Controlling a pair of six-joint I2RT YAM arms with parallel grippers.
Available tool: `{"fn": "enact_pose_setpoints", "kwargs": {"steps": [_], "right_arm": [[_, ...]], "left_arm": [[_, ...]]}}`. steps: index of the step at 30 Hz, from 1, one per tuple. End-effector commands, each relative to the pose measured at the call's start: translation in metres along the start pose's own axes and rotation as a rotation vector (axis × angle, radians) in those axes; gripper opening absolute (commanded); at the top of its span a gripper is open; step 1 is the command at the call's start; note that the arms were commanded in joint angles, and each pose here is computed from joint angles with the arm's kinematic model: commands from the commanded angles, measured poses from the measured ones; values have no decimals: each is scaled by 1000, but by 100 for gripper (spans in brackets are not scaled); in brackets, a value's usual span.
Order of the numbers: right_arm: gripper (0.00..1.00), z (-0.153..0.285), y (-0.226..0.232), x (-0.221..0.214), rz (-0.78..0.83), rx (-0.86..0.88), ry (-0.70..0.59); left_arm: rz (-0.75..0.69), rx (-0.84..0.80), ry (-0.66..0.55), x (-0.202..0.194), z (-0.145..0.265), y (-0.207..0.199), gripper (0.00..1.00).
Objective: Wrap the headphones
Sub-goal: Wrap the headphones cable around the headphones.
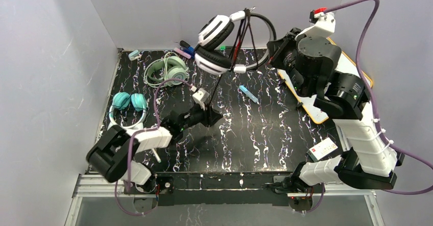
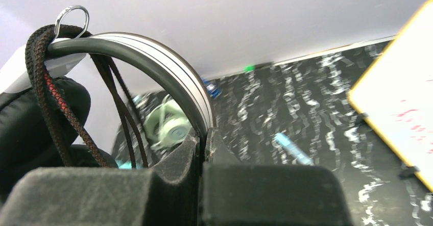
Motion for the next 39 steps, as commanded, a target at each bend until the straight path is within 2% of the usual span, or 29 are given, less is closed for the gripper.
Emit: {"fn": "enact_pose_setpoints", "kwargs": {"steps": [1,8,11,14,20,26,29,30,31,32,39], "right_arm": [[1,-1,-18,52,-195,-222,-327],[1,-31,-17,40,-167,-465,-414],[1,-43,-19,32,-56,-555,-450],[1,-60,-25,15,86,-646,-425],[1,-96,-34,-57,398,-715,-258],[1,-109,-48,-116,661,-745,-102],[1,-112,-51,-141,750,-671,-14],[1,-113,-49,-152,728,-570,61],[1,-116,-53,-167,609,-495,173],[1,-118,-65,-174,586,-475,281],[1,-118,-82,-240,604,-386,516]], "left_arm": [[26,-89,2,-3,27,-35,6],[94,-203,26,-3,49,-69,4],[75,-228,101,-5,51,-86,4],[-9,-185,186,-3,55,-99,4],[-158,20,310,14,87,-101,3],[-209,116,334,46,124,-109,3],[-250,155,340,67,137,-115,2],[-270,183,334,75,141,-116,2],[-289,206,330,84,144,-117,2],[-306,220,333,90,146,-118,2],[-433,233,302,148,139,-140,3]]}}
Point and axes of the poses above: each gripper's point midway between its finger pads, its own z axis back along the fingers, its own y axis along the line the jaws close on, x = y × z, the point moved 7 cm from there along z, back along the fingers, and after that the axes turned 8 degrees about z, right-handed, at the moved point
